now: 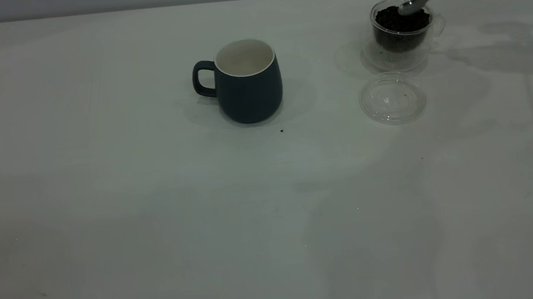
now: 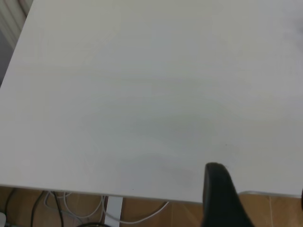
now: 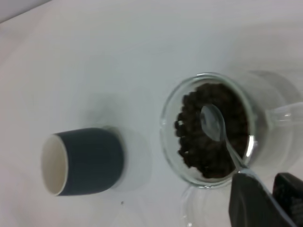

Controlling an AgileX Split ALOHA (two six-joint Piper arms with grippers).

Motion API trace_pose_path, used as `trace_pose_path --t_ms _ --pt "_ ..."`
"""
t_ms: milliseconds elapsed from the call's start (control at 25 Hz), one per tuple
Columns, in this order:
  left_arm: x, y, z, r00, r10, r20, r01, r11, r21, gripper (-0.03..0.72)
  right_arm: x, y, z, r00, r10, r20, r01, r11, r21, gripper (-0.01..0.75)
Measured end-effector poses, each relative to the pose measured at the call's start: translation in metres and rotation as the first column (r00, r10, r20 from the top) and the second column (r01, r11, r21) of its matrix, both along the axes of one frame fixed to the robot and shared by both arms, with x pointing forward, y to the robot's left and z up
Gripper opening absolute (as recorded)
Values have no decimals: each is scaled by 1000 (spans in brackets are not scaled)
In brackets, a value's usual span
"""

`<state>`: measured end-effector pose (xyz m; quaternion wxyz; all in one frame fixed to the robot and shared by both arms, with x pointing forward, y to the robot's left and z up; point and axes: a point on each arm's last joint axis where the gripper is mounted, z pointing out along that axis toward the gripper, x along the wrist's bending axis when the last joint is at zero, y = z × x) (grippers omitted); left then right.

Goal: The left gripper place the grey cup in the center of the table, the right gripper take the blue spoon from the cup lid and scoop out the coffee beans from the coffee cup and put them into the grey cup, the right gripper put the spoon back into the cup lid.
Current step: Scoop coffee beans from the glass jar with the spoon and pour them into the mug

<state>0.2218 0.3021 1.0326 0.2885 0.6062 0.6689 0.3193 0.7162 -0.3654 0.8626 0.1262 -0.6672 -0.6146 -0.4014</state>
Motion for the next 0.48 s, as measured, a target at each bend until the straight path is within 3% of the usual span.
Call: trace_pose_path --t_ms 480 --pt "0 0 0 1000 -1 0 1 1000 1 474 0 8 -21 999 11 -35 -11 1000 -12 100"
